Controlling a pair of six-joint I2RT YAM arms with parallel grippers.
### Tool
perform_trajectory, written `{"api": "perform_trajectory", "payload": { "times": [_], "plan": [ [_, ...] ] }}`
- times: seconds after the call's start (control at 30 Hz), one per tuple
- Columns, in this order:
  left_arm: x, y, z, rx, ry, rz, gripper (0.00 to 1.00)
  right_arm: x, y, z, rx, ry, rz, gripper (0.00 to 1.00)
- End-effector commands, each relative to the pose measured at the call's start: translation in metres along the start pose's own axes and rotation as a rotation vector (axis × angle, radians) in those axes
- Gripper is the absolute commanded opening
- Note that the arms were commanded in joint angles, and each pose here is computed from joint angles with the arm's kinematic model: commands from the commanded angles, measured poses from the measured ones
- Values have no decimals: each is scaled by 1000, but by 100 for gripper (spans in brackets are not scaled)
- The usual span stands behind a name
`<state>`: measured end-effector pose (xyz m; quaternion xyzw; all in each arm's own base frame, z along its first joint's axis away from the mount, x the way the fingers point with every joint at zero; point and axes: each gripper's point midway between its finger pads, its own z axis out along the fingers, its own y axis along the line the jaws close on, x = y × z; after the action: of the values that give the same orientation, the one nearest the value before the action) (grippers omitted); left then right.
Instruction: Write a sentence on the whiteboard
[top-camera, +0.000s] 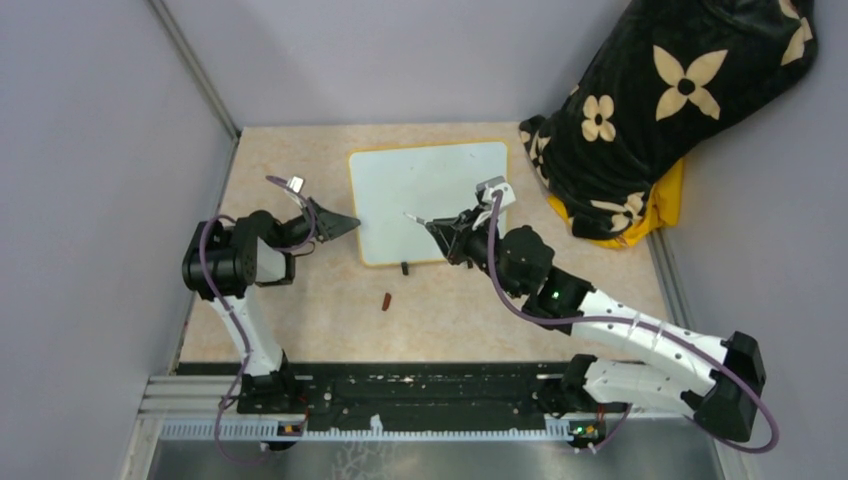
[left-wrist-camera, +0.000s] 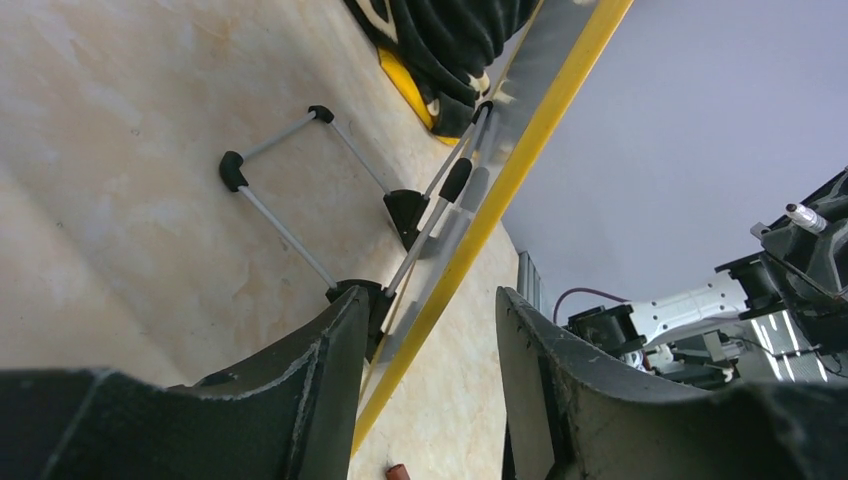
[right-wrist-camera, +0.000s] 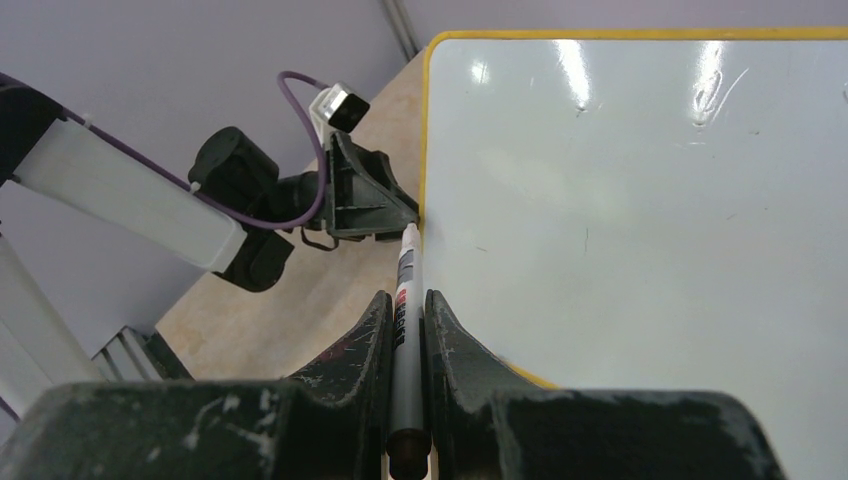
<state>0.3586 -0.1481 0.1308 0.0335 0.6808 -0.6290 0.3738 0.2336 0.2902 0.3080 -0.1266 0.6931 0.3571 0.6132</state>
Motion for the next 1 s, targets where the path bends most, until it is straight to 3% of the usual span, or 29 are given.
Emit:
{"api": "perform_trajectory", "payload": {
  "times": [0.0,0.23,0.57,0.97],
  "plan": [
    [-1,-28,1,110,3,241,55,-33,21,9,-51,-81,34,0],
    [6,-26,2,107,9,243,49,-33,12,28,29,-105,-7,0],
    [9,-22,1,96,0,258,34,-31,1,55,146,-117,-36,0],
    [11,-17,1,83,-10,256,22,-26,4,91,184,-113,-94,0]
  ]
}}
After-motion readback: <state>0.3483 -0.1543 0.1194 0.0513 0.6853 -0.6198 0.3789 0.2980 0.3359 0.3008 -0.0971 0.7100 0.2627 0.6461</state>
